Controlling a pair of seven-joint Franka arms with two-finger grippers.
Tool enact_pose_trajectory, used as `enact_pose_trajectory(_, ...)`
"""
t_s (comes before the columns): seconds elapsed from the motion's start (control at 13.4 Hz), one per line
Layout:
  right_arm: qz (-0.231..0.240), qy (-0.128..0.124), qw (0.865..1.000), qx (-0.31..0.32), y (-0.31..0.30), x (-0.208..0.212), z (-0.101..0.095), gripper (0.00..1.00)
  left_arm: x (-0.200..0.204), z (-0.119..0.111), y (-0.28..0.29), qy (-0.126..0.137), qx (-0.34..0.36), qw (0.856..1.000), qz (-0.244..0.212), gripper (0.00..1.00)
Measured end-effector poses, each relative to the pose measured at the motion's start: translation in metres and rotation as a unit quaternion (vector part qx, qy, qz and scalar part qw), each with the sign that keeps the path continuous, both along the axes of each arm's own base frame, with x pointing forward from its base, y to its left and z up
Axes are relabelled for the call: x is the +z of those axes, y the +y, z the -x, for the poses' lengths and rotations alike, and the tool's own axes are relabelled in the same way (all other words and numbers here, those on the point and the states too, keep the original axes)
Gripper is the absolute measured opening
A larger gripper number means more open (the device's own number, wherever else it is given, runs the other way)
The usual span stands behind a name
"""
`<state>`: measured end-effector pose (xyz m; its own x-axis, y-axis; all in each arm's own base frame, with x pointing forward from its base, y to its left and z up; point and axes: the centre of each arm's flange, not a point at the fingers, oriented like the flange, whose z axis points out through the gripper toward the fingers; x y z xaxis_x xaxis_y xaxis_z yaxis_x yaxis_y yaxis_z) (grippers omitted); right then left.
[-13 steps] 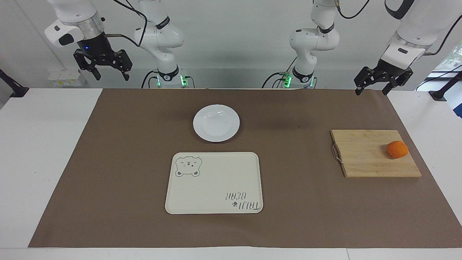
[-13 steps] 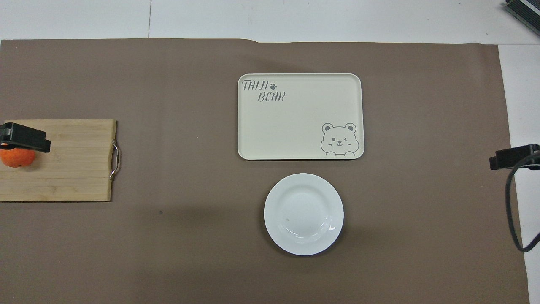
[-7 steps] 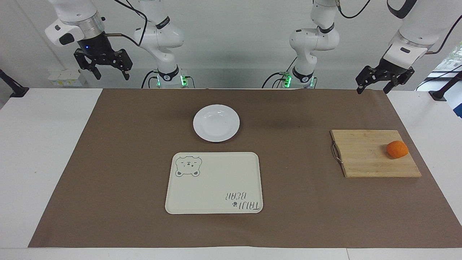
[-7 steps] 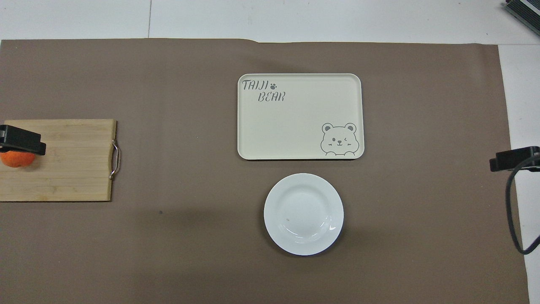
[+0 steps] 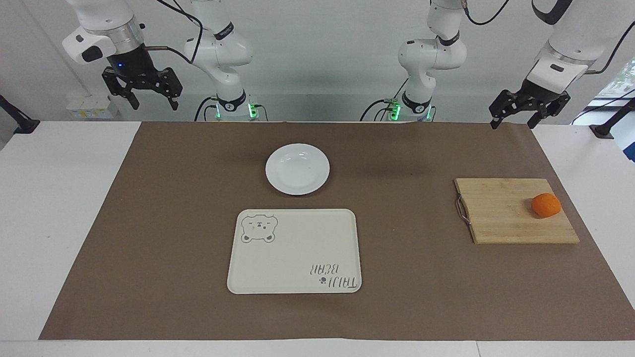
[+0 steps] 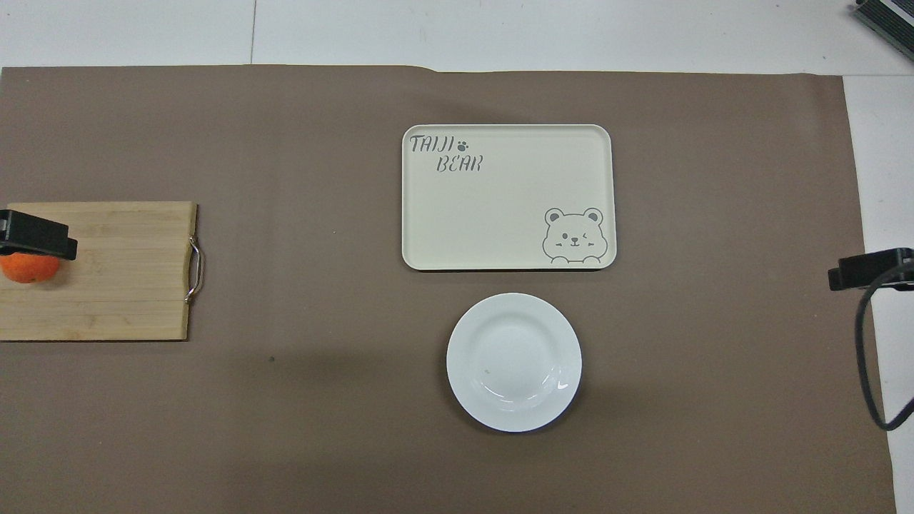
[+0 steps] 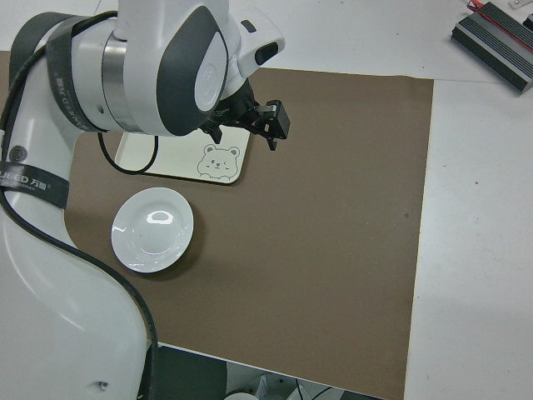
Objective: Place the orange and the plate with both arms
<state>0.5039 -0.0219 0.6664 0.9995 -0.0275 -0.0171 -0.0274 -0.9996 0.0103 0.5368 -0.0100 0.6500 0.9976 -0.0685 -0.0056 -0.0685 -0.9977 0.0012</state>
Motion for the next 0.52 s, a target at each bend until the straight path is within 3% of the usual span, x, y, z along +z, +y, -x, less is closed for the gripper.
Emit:
enact_pose_trajectory(0.22,0.000,0.000,1.000,0.000,0.000,0.000,0.000,1.00,-0.007,-0.007,0.037,-0.020,-0.021,1.000,-0.001,1.00)
enact_pose_trajectory(0.52,0.000,0.000,1.000,0.000,0.000,0.000,0.000,1.00,-0.056,-0.020,0.121,-0.047,-0.032,0.998,-0.011,1.00)
